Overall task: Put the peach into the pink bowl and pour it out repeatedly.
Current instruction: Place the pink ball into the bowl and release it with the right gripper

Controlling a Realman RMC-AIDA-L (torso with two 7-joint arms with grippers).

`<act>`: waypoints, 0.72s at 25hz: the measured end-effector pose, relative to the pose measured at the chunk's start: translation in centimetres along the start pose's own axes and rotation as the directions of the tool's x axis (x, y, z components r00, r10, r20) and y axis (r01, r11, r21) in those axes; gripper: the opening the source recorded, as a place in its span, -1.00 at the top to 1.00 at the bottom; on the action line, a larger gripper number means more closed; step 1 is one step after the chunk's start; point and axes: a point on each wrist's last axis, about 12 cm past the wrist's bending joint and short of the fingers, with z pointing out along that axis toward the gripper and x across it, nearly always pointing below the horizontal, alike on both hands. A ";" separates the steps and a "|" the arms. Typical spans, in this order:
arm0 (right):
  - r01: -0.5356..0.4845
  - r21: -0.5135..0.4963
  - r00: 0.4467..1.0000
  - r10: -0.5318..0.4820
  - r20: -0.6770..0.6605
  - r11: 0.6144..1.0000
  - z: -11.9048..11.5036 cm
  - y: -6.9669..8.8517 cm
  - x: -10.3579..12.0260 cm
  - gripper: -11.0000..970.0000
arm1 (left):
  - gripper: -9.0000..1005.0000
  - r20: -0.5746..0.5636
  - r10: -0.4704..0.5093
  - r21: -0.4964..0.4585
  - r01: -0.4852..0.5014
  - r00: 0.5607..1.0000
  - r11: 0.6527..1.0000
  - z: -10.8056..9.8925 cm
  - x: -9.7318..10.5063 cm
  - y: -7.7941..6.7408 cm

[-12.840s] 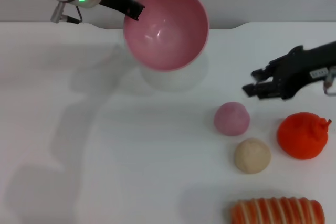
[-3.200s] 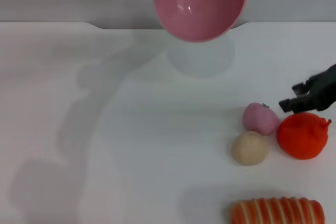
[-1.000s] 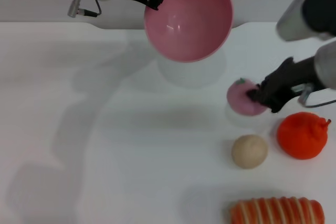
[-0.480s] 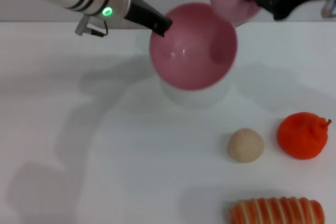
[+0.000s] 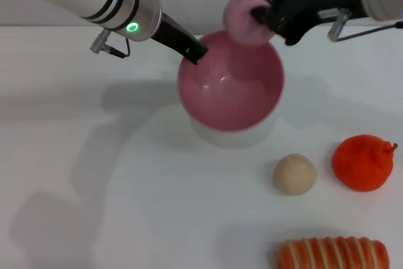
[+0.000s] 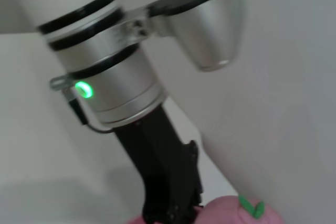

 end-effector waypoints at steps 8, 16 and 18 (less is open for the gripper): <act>0.024 -0.052 0.999 -0.025 -0.032 0.998 1.6 0.7 -0.1 0.89 | 0.90 -0.096 0.017 -0.010 -0.018 0.995 1.000 -0.3 -0.4 -0.3; 0.033 -0.046 0.999 -0.034 -0.024 0.998 1.5 0.5 -0.3 0.36 | 0.90 -0.144 0.022 0.001 -0.022 0.989 1.000 -0.4 -0.2 -0.5; 0.039 -0.045 0.999 -0.040 -0.022 0.998 1.5 0.5 -0.4 0.17 | 0.90 -0.150 0.023 0.000 -0.023 0.988 1.000 -0.5 -0.2 -0.5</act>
